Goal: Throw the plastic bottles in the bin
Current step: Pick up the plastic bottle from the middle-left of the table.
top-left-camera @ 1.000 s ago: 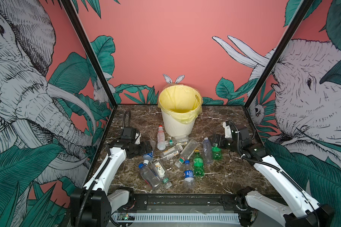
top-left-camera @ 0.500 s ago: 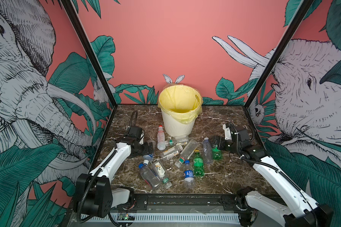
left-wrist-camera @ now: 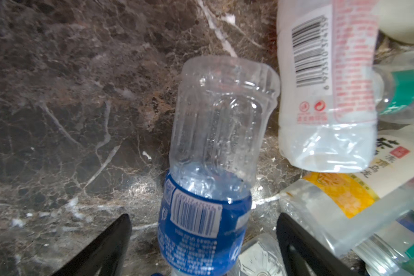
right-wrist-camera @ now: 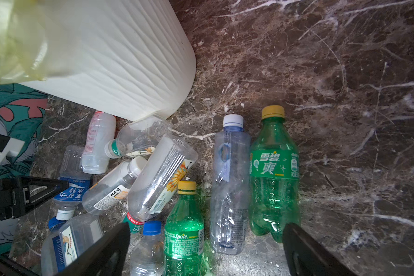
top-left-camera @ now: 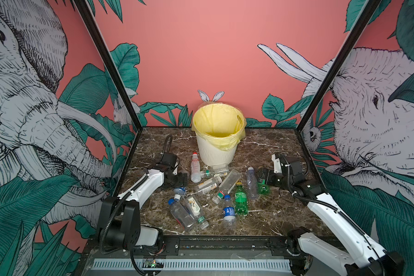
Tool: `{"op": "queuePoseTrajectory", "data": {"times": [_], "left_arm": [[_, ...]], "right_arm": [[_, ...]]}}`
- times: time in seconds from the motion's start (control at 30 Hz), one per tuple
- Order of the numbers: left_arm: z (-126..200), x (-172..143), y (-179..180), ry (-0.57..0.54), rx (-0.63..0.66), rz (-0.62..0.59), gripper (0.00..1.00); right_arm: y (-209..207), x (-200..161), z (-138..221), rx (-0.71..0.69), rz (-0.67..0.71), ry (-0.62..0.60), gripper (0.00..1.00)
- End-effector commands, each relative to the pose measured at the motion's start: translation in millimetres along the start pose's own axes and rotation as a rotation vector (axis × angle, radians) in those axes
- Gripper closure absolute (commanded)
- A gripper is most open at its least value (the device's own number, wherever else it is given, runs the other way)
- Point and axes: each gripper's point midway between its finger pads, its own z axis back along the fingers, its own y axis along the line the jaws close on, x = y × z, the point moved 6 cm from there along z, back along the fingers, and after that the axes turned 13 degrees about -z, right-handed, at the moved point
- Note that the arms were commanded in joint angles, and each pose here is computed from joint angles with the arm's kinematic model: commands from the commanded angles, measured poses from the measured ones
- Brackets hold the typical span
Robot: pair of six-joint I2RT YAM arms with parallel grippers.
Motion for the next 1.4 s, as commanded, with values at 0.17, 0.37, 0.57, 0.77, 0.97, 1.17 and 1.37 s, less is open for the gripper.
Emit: {"op": "queuePoseTrajectory", "data": {"times": [0.17,0.37,0.57,0.77,0.97,1.17,1.37], "left_arm": [[-6.9,12.6,-9.0,-0.005,0.060,-0.066,0.05],[-13.3,12.5,-2.4,0.030,0.152,-0.077,0.09],[-22.4,11.4,2.0,0.043,0.183,-0.078,0.16],[-35.7,9.8,2.2,0.076,0.176,-0.065,0.24],[-42.5,9.0,4.9,0.089,0.195,-0.046,0.30],[-37.3,9.1,6.1,0.073,0.209,-0.040,0.35],[-26.9,7.8,8.0,0.054,0.230,-0.042,0.37]], "right_arm": [[-3.7,0.2,1.2,-0.002,-0.025,-0.020,0.01],[-7.0,-2.3,-2.4,-0.010,-0.037,-0.011,0.01],[-8.1,-3.0,0.3,-0.007,-0.048,-0.021,0.01],[-9.9,-3.5,2.0,-0.009,-0.055,-0.031,0.01],[-14.4,-6.5,3.8,-0.025,-0.056,-0.031,0.01],[-16.5,-9.6,5.3,-0.014,-0.073,-0.032,0.01],[-14.1,-8.4,4.6,-0.007,-0.070,-0.025,0.01]]}}
